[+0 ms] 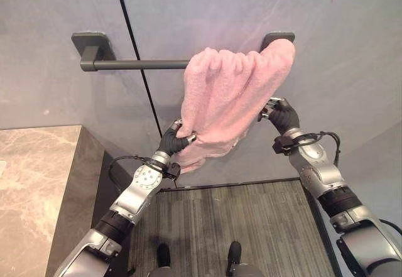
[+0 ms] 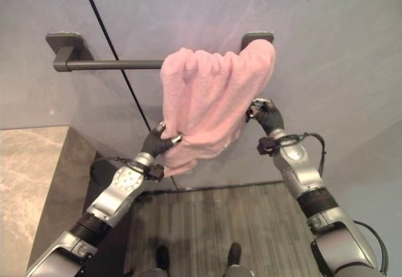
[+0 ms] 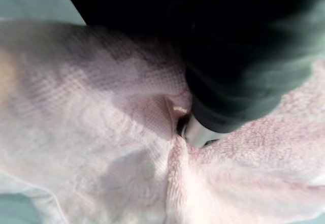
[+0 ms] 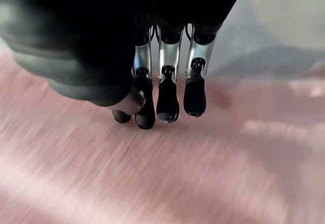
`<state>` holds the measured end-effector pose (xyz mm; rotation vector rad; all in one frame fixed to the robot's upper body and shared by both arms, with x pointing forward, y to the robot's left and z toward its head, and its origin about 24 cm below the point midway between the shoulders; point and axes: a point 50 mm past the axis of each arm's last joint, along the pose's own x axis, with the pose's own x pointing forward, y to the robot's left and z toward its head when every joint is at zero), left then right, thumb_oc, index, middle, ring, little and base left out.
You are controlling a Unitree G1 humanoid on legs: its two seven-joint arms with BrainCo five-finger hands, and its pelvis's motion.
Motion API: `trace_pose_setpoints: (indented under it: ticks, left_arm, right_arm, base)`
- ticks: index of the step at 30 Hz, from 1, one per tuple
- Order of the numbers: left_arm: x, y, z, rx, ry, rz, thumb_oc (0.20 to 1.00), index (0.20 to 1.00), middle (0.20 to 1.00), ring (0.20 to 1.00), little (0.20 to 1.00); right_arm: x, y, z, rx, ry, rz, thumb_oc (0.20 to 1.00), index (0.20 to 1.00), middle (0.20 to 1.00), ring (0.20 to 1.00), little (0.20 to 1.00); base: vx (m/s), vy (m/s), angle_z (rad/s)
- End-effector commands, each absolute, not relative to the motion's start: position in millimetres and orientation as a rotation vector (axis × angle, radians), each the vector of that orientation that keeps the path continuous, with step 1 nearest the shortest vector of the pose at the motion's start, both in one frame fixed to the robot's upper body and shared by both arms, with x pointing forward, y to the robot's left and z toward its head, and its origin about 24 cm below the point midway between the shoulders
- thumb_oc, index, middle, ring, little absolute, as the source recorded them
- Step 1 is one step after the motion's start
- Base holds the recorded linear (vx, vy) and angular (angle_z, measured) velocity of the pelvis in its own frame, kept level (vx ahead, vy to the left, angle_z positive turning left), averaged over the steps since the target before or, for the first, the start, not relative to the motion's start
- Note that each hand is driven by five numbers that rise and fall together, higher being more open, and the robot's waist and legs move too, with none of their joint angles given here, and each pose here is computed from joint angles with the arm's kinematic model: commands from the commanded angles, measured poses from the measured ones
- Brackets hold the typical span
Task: Put brush and paste in cup on sink, flatten towel.
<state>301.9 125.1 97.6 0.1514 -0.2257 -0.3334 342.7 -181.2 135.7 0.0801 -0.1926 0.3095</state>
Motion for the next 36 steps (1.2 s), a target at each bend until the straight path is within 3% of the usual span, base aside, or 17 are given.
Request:
trace_pose_setpoints:
  ticks: [1,20,24,25,27,30,36]
  left_arm:
    - [304,130,135,0.133,-0.394,-0.334,0.2,0.2,0.2,0.2,0.2]
    - [256,174,166,0.035,-0.537,-0.287,0.2,0.2,0.2,0.2,0.2]
    - [243,173,164,0.027,-0.515,-0.353,0.209,0.209,0.209,0.209,0.209]
    - [245,171,150,0.024,-0.446,-0.365,0.285,0.285,0.285,0.285,0.285]
    - [253,170,126,0.037,-0.336,-0.344,0.2,0.2,0.2,0.2,0.2]
    - [259,162,140,0.057,-0.405,-0.334,0.2,0.2,0.2,0.2,0.2]
    - [251,169,144,-0.012,-0.442,-0.286,0.2,0.2,0.2,0.2,0.2]
  right_arm:
    - [339,-171,171,0.104,-0.337,0.41,0.2,0.2,0.2,0.2,0.2]
    - [267,-143,227,-0.121,-0.588,0.805,0.2,0.2,0.2,0.2,0.2]
    - [254,-152,224,-0.164,-0.593,0.788,0.2,0.2,0.2,0.2,0.2]
    - [261,-157,212,-0.176,-0.538,0.739,0.2,0.2,0.2,0.2,0.2]
    - [274,-166,191,-0.192,-0.439,0.627,0.2,0.2,0.2,0.2,0.2]
    - [281,-169,183,-0.087,-0.454,0.511,0.2,0.2,0.2,0.2,0.2]
    - [268,-160,196,-0.036,-0.548,0.574,0.2,0.2,0.2,0.2,0.2]
  base:
    - [0.0,0.027,0.05]
    - [0.0,0.007,0.01]
    - [0.0,0.0,0.0]
    - [0.0,0.0,0.0]
    - [0.0,0.0,0.0]
    - [0.0,0.0,0.0]
    - [0.02,-0.002,-0.07]
